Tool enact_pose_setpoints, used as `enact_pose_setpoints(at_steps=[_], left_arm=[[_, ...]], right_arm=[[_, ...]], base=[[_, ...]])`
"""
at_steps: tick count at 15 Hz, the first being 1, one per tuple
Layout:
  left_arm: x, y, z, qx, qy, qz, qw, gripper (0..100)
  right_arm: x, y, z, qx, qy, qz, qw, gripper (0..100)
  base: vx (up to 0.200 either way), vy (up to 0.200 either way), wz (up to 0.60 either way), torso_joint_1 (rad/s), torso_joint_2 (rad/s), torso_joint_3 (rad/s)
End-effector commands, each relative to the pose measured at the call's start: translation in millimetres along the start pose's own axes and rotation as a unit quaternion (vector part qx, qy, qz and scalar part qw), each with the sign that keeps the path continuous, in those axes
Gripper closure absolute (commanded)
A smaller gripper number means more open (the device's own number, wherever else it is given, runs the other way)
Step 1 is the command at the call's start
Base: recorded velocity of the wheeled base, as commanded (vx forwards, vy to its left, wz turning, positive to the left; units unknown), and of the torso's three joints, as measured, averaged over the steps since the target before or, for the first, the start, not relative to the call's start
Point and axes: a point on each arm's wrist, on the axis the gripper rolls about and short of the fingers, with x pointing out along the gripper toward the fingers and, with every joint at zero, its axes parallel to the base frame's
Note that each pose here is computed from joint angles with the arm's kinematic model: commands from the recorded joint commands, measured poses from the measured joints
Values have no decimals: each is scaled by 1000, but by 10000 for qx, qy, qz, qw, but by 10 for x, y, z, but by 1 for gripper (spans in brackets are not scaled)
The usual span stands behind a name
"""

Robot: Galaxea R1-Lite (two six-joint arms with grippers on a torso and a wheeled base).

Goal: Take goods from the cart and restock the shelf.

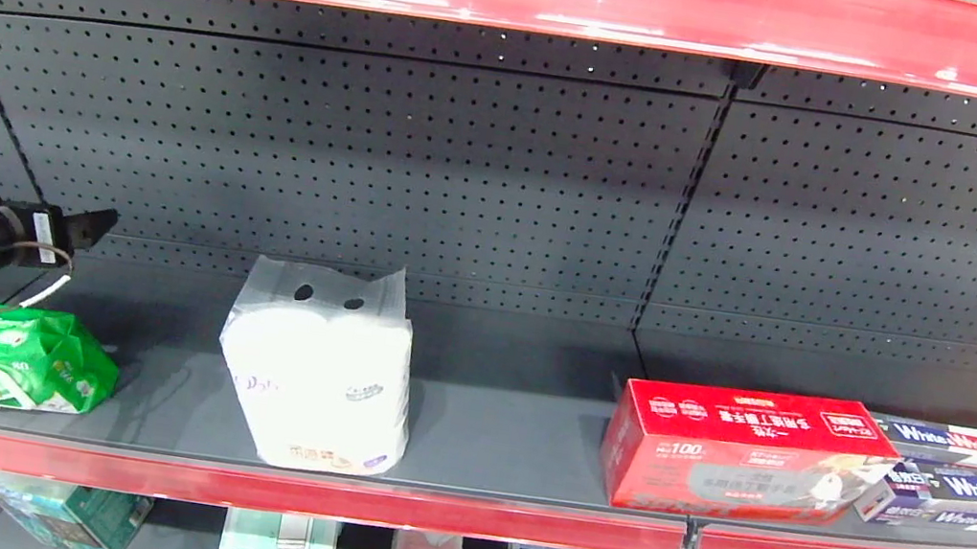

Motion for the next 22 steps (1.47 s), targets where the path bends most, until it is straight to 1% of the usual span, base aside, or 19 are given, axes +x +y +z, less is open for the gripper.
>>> enact_pose_setpoints(at_steps=[1,2,3,4,5,6,7,8,9,10,12,13,14,15,16,17,18,20,22], left_arm=[[-417,-165,-132,-318,23,-6,9995,0],[-650,-200,-194,-288,24,-279,9992,0],[-650,-200,-194,-288,24,-279,9992,0],[-1022,-219,-251,-257,46,-943,9952,0],[-1186,-210,-267,-258,147,-1110,9934,0],[-1400,-190,-290,-139,294,-1134,9930,0],[-1527,-175,-279,143,101,-1145,9933,0],[-1591,-175,-326,192,71,-1198,9926,0],[-1705,-190,-413,224,-49,-1512,9882,0],[-1816,-199,-447,240,-206,-1868,9819,0],[-2052,-200,-625,285,-472,-2523,9661,0],[-2097,-197,-694,293,-468,-2568,9649,0],[-2121,-193,-777,292,-364,-2528,9664,0],[-2114,-177,-847,400,-195,-2184,9749,0],[-2083,-152,-820,473,-121,-1554,9867,0],[-2066,-139,-802,482,-102,-1220,9913,0],[-2076,-138,-784,472,-168,-1200,9915,0],[-2167,-132,-790,524,-444,-1234,9900,0],[-2178,-140,-810,677,-463,-1349,9875,0]], right_arm=[[3,-4,13,3,-12,14,10000,100],[5,-1,15,7,-29,73,10000,100],[5,-1,15,7,-29,73,10000,100],[19,5,23,2,-51,205,9998,100],[16,2,34,6,-79,235,9997,100],[10,-2,51,11,-150,305,9994,100],[5,-4,60,15,-188,339,9992,100],[5,-4,60,15,-188,339,9992,100],[8,-7,68,15,-191,346,9992,100],[12,-7,75,24,-208,389,9990,100],[17,-3,74,66,-203,441,9988,100],[29,-3,81,70,-181,450,9988,100],[37,-2,81,120,-158,459,9987,100],[55,-3,94,161,-123,481,9986,100],[64,-4,103,158,-112,494,9986,100],[71,-6,116,156,-114,517,9985,100],[83,-4,125,153,-115,583,9981,100],[125,4,142,151,-70,740,9971,100],[151,4,158,144,-26,774,9969,100]], base=[[0,0,0,0,0,0],[0,0,0,0,0,0],[0,0,0,0,0,0],[0,0,0,0,0,0],[0,0,0,0,0,0],[0,0,0,0,0,0],[0,0,0,0,0,0],[0,0,0,0,0,0],[0,0,0,0,0,0],[0,0,0,0,0,0],[0,0,0,0,0,0],[0,0,0,0,0,0],[0,0,0,0,0,0],[0,0,0,0,0,0],[0,0,0,0,0,0],[0,0,0,0,0,0],[0,0,0,0,0,0],[0,0,0,0,0,0],[0,0,0,0,0,0]])
